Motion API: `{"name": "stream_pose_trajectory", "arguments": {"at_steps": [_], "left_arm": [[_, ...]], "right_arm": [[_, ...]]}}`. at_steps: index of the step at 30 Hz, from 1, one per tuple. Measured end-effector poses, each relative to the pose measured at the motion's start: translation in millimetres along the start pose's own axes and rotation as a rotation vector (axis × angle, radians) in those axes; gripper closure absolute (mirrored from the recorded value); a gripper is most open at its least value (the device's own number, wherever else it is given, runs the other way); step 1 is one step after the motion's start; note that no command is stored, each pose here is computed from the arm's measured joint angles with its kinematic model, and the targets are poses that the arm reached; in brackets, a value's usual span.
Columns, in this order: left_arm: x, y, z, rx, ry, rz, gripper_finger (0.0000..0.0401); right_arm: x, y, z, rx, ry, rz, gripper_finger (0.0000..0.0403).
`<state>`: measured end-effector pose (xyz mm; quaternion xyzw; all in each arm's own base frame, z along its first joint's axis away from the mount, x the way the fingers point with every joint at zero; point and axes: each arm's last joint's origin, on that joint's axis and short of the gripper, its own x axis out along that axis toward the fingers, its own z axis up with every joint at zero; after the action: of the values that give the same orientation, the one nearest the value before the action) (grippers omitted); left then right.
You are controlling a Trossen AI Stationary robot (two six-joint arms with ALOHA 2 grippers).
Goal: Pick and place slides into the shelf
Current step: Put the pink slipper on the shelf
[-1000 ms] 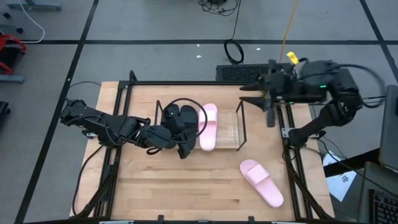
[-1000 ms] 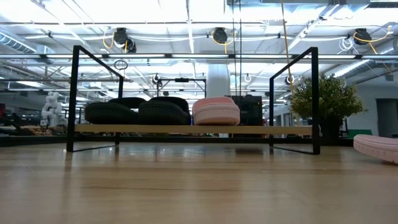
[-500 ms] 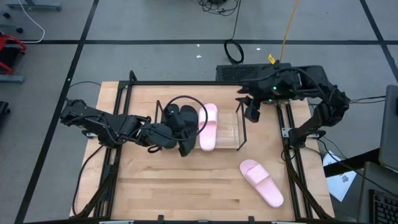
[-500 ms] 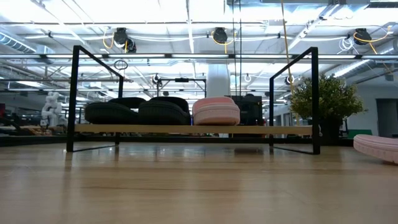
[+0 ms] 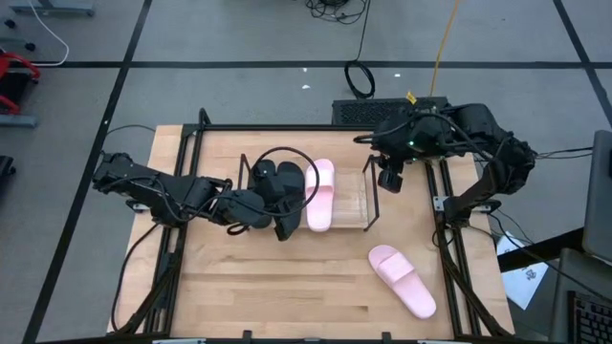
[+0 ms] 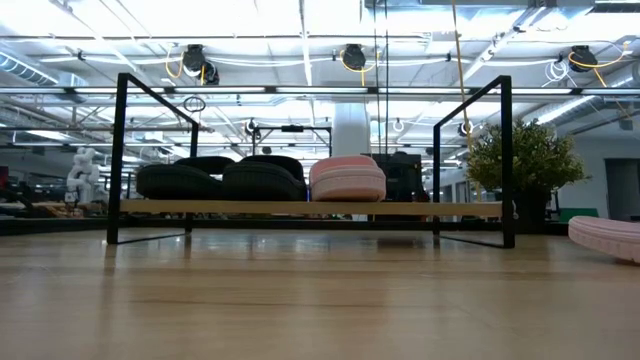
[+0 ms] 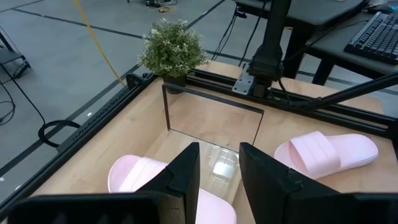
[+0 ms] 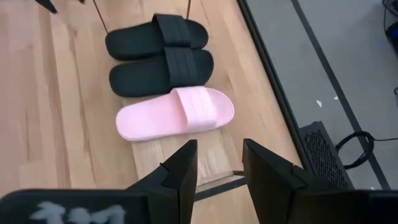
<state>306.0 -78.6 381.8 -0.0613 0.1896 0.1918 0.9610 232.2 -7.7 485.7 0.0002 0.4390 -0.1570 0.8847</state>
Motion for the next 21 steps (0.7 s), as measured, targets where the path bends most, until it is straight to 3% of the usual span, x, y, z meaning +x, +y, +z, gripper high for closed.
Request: {"name": "stream_pose_trajectory", "arguments": {"at_steps": [13,16,21], "left_arm": [[0,0,0,-0.024,0.000,0.000,0.0288],[0,0,0,-0.034,0.000,0.001,0.0288],[0,0,0,-0.054,-0.001,0.001,0.0288]], "right_arm": [[29,8,-7,-0.034,0.123,0.000,0.0286],[29,11,-8,-0.037,0.141,0.109,0.0286],[26,20,-9,-0.042,0.183,0.419,0.0286]]}}
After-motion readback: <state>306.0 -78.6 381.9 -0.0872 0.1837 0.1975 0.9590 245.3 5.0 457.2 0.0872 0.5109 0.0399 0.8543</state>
